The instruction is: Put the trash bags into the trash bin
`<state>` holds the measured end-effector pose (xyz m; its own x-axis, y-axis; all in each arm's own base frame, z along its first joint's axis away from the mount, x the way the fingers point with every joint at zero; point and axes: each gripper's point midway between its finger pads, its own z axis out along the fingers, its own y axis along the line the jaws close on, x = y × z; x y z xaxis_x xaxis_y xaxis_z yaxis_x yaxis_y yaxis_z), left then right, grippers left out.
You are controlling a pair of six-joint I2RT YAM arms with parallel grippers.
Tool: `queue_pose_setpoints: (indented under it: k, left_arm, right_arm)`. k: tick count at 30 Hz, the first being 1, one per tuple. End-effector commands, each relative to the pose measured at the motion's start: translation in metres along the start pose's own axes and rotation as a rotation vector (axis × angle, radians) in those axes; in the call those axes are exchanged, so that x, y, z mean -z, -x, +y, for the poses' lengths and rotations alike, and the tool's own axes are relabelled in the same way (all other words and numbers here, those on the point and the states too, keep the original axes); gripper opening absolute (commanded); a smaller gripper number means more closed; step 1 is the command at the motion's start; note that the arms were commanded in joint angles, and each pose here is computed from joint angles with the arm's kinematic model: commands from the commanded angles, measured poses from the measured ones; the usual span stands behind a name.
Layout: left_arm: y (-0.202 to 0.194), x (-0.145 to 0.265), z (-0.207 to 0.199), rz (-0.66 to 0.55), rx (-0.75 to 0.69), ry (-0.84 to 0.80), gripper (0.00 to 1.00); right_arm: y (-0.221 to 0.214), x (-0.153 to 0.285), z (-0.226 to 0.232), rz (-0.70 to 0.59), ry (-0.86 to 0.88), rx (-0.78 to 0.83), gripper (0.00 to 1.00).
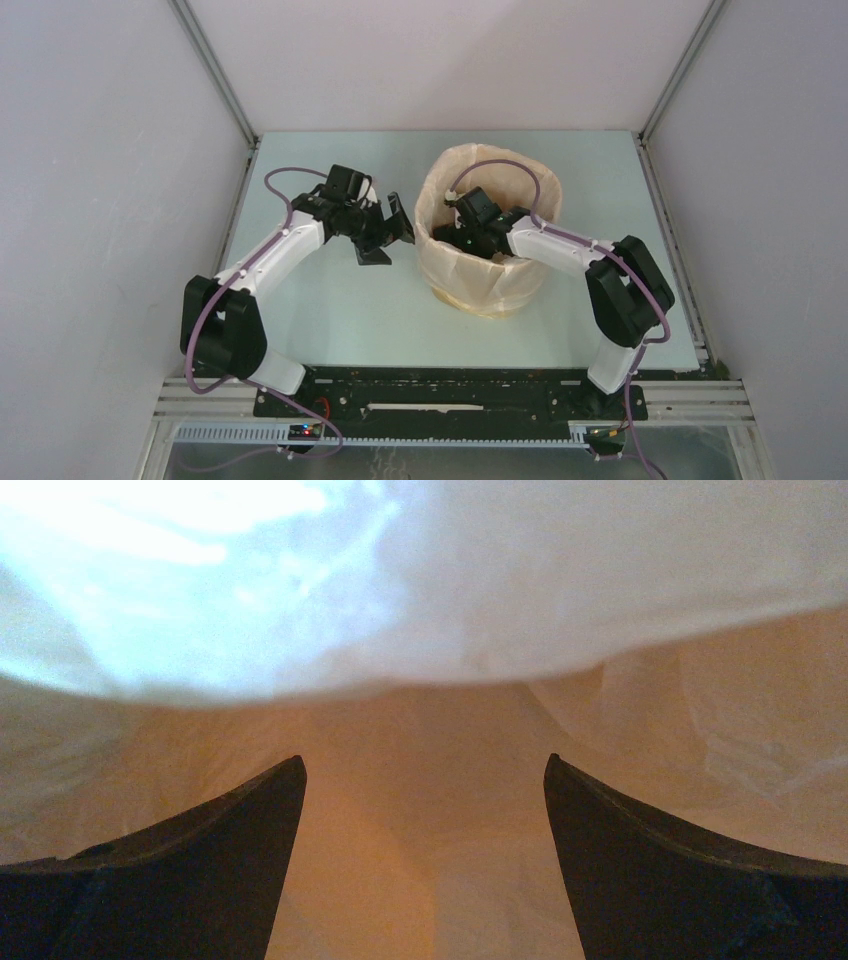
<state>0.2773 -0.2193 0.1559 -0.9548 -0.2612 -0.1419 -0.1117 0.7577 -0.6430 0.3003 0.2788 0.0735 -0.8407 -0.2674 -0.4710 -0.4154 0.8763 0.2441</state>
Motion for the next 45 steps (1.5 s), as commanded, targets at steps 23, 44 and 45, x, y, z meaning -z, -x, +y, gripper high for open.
queue_pose_setpoints:
  k: [23,44,45]
  left_arm:
    - [-0.007,0.011,-0.009,-0.004,-0.083,-0.044,1.00]
    - [0.002,0.001,-0.009,-0.013,-0.052,-0.032,1.00]
    - [0.002,0.001,-0.009,-0.014,-0.052,-0.034,1.00]
  right_arm:
    - [0.099,0.029,-0.026,-0.293,-0.086,0.072,0.97]
    - [0.045,0.070,-0.033,-0.209,-0.169,0.091,0.99]
    - [0.043,0.062,-0.031,-0.196,-0.159,0.081,0.99]
